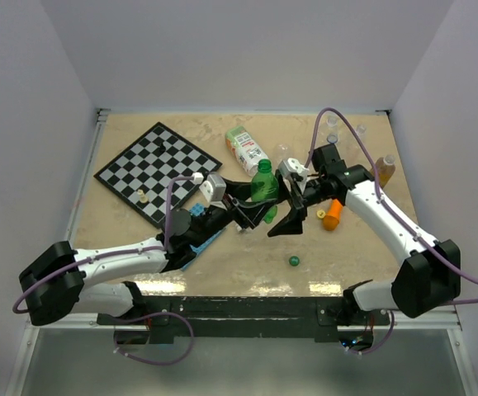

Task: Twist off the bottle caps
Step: Place the plastic bottle at the center of the board.

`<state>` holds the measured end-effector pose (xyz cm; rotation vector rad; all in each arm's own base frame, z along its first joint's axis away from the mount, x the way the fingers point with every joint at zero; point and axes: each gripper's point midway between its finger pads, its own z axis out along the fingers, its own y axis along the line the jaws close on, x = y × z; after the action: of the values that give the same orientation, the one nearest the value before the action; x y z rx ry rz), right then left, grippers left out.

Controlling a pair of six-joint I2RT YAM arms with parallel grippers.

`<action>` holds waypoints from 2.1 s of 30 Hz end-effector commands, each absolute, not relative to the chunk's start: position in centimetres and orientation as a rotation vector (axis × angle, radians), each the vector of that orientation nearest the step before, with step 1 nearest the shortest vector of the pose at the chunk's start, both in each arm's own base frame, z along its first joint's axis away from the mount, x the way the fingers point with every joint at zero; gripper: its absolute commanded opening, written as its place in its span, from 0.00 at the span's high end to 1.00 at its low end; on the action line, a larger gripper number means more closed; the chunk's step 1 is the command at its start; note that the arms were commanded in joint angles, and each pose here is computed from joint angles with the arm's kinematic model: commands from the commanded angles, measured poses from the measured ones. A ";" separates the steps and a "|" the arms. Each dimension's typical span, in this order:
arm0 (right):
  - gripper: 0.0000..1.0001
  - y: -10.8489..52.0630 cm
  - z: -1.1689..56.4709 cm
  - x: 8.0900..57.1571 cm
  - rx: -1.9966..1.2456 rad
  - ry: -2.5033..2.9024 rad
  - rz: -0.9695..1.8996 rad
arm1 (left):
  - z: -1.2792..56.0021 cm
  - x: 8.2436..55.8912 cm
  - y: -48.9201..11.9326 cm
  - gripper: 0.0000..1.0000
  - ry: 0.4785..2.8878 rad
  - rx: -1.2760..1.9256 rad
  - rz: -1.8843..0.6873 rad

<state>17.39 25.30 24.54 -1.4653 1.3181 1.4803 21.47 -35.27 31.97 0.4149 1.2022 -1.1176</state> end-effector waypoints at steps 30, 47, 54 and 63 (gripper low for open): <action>0.57 25.2 28.1 17.6 -1.361 1.237 1.671 | 32.6 21.9 -36.6 0.86 1.122 0.403 -1.143; 0.79 25.0 26.1 18.1 -1.404 1.289 1.518 | 35.2 21.6 -34.1 0.00 1.236 0.455 -1.028; 0.80 25.2 25.3 18.1 -1.429 1.307 1.451 | 37.0 22.0 -33.6 0.00 1.402 0.517 -0.989; 0.80 25.3 25.2 18.0 -1.437 1.314 1.440 | 36.2 22.1 -33.9 0.10 1.576 0.669 -1.010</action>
<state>18.33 25.27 24.44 -1.4215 1.3537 1.4691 23.19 -33.34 38.66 0.5522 1.4413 -0.9941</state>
